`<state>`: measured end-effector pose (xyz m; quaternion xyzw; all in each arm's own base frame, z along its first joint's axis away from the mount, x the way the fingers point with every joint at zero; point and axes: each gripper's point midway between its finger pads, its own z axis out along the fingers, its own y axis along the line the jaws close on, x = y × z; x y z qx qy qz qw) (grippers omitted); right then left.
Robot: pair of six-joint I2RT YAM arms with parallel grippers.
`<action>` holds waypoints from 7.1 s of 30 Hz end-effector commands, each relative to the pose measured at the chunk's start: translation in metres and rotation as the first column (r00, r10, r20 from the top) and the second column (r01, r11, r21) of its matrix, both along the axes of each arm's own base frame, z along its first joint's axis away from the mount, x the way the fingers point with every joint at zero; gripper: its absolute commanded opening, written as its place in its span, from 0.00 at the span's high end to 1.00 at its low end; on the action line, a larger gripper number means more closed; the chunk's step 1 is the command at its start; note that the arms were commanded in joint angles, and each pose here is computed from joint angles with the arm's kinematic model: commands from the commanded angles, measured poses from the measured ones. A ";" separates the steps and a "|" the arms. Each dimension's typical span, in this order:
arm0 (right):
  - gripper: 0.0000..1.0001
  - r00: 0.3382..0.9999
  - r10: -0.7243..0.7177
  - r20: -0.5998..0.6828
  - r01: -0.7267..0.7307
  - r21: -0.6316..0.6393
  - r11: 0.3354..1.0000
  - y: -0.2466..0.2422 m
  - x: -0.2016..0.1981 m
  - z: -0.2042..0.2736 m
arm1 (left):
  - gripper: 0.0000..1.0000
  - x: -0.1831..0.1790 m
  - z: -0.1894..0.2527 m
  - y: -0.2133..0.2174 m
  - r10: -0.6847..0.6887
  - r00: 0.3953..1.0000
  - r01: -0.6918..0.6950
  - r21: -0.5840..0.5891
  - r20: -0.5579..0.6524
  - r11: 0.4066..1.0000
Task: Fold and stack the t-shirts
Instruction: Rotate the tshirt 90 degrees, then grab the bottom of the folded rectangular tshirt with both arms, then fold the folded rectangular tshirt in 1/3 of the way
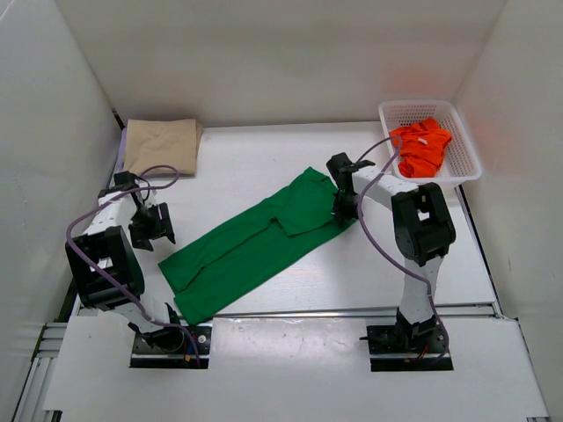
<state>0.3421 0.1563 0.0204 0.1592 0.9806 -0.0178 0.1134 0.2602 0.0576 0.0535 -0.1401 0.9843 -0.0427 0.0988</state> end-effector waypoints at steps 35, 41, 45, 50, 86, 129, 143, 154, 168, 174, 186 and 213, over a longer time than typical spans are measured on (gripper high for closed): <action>0.30 0.736 0.117 0.667 -0.409 0.301 0.861 0.049 0.016 0.228 | 0.00 -0.038 0.119 0.014 0.013 0.927 -0.102 0.219 0.375 0.970; 0.27 0.924 0.035 0.381 -0.246 0.523 0.816 0.088 -0.109 0.138 | 0.00 -0.044 0.168 -0.002 -0.032 0.836 -0.095 0.201 0.548 0.975; 0.30 0.968 -0.043 0.246 -0.124 0.622 0.774 0.122 -0.160 0.099 | 0.00 -0.051 0.207 0.001 -0.039 0.793 -0.132 0.234 0.608 0.963; 0.31 0.977 -0.102 0.187 -0.046 0.652 0.757 0.176 -0.199 0.075 | 0.00 -0.094 0.210 0.016 0.007 0.832 -0.223 0.323 0.554 0.920; 1.00 0.988 -0.152 0.013 0.139 0.337 0.931 0.073 -0.260 -0.036 | 0.00 -0.117 0.173 -0.059 -0.041 0.907 0.042 0.007 0.420 0.999; 0.34 0.945 0.278 0.170 -0.324 0.375 0.869 0.077 -0.264 0.014 | 0.26 -0.135 -0.041 -0.211 -0.741 0.666 0.675 -0.355 -0.082 0.646; 0.35 0.914 0.383 0.135 -0.403 0.414 0.816 0.094 -0.275 -0.002 | 0.68 -0.125 -0.044 -0.231 -0.745 0.663 0.654 -0.432 -0.068 0.621; 1.00 0.883 0.451 0.134 -0.455 0.484 0.747 0.110 -0.268 0.000 | 0.90 -0.101 -0.023 -0.246 -0.747 0.665 0.687 -0.414 0.027 0.597; 1.00 0.898 0.265 0.350 -0.396 0.384 0.834 0.080 -0.112 0.097 | 0.90 0.023 0.084 -0.265 -0.654 0.713 0.700 -0.300 0.252 0.648; 1.00 0.893 0.255 0.372 -0.388 0.344 0.855 0.087 -0.030 0.111 | 0.90 0.093 0.084 -0.252 -0.591 0.757 0.651 -0.242 0.279 0.719; 1.00 0.936 0.212 0.280 -0.307 0.361 0.881 0.077 0.049 0.078 | 0.85 0.179 0.043 -0.265 -0.580 0.766 0.635 -0.184 0.277 0.750; 0.33 0.966 0.255 0.052 -0.243 0.535 0.809 0.092 -0.056 0.017 | 0.16 0.091 -0.016 -0.233 -0.601 0.797 0.599 -0.197 0.055 0.776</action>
